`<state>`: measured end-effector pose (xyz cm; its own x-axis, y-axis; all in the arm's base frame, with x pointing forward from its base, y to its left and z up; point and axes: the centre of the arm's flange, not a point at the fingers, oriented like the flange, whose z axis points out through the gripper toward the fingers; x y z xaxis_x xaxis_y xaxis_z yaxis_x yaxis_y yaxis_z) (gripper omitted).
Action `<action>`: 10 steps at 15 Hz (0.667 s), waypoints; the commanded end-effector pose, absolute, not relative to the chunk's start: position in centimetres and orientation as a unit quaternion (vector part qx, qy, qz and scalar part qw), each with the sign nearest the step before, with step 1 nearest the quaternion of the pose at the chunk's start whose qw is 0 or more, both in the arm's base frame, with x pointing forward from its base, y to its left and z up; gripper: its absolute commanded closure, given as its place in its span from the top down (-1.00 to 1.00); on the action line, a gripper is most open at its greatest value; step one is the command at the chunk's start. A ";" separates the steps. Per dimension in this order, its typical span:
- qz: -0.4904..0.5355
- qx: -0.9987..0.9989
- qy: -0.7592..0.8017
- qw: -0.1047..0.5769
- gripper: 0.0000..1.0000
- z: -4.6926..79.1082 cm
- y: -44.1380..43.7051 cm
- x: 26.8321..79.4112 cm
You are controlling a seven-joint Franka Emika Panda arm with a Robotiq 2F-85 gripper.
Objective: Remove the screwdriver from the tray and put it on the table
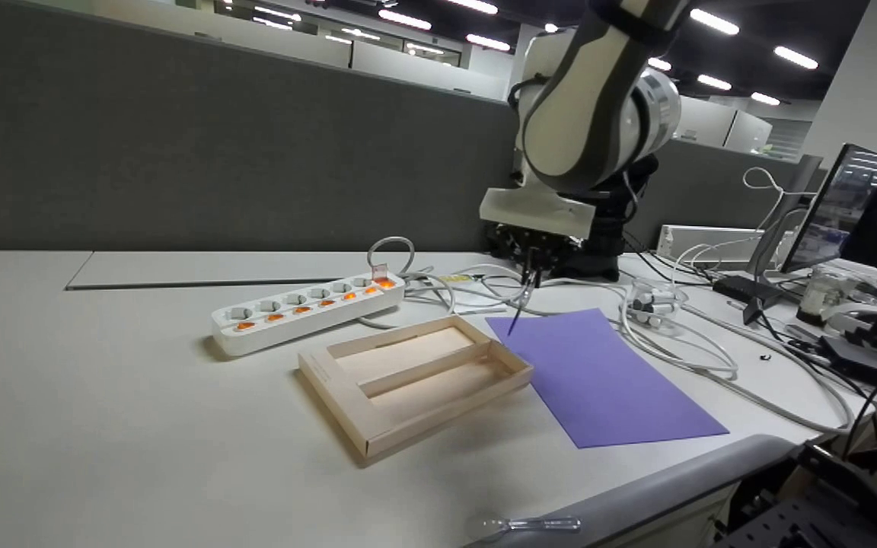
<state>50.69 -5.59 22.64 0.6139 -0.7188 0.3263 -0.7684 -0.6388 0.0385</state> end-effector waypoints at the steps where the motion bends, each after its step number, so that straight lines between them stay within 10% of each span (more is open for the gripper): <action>1: 0.163 0.852 -0.490 0.089 -0.91 25.0 -8.7 46.6; 10: 0.091 0.808 -0.581 -0.014 -0.91 21.8 -14.9 43.1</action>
